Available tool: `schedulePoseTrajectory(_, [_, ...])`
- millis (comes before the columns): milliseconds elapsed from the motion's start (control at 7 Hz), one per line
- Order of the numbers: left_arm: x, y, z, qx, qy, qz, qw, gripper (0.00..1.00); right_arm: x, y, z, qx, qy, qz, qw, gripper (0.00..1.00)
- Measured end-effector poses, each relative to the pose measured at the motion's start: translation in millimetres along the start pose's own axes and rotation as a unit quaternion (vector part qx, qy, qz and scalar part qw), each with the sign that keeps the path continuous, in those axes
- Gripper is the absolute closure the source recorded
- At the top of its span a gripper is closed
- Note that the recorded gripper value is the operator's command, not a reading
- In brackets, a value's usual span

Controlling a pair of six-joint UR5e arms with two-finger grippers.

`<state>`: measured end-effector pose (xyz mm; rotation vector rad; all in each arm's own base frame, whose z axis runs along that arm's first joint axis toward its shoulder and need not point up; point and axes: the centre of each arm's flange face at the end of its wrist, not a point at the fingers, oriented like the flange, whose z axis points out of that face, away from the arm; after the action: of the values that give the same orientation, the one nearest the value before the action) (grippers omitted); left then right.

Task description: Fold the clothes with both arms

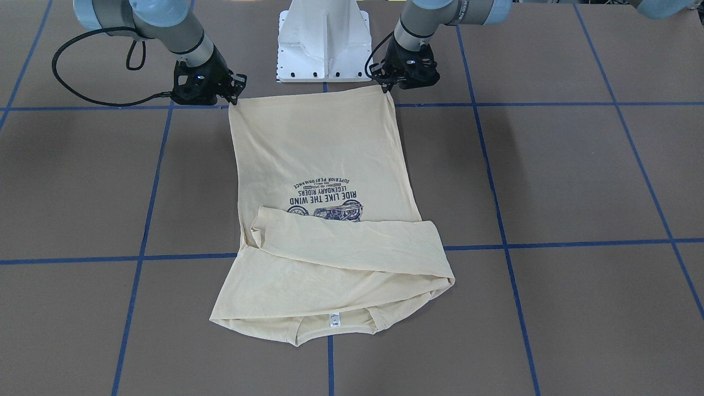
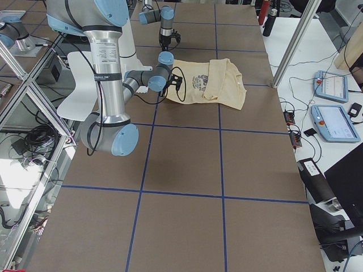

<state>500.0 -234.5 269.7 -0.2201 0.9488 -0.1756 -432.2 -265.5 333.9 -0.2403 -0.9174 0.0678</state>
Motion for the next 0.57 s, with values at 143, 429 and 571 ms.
schedulePoseTrajectory(143, [-0.2, 9.6, 3.9, -0.008, -0.002, 0.013, 0.9999, 1.00, 3.4, 7.9, -3.4, -0.029, -0.002, 0.001, 0.9996, 1.00])
schedulePoseTrajectory(429, [1.6, 35.6, 5.1, -0.028, -0.001, 0.037, 0.9989, 1.00, 10.6, 24.4, -12.8, -0.076, -0.007, 0.002, 0.9971, 1.00])
schedulePoseTrajectory(571, [3.2, 45.4, -5.7, -0.033, 0.002, 0.047, 0.9983, 1.00, 14.2, 31.7, -17.5, -0.087, -0.008, 0.000, 0.9962, 1.00])
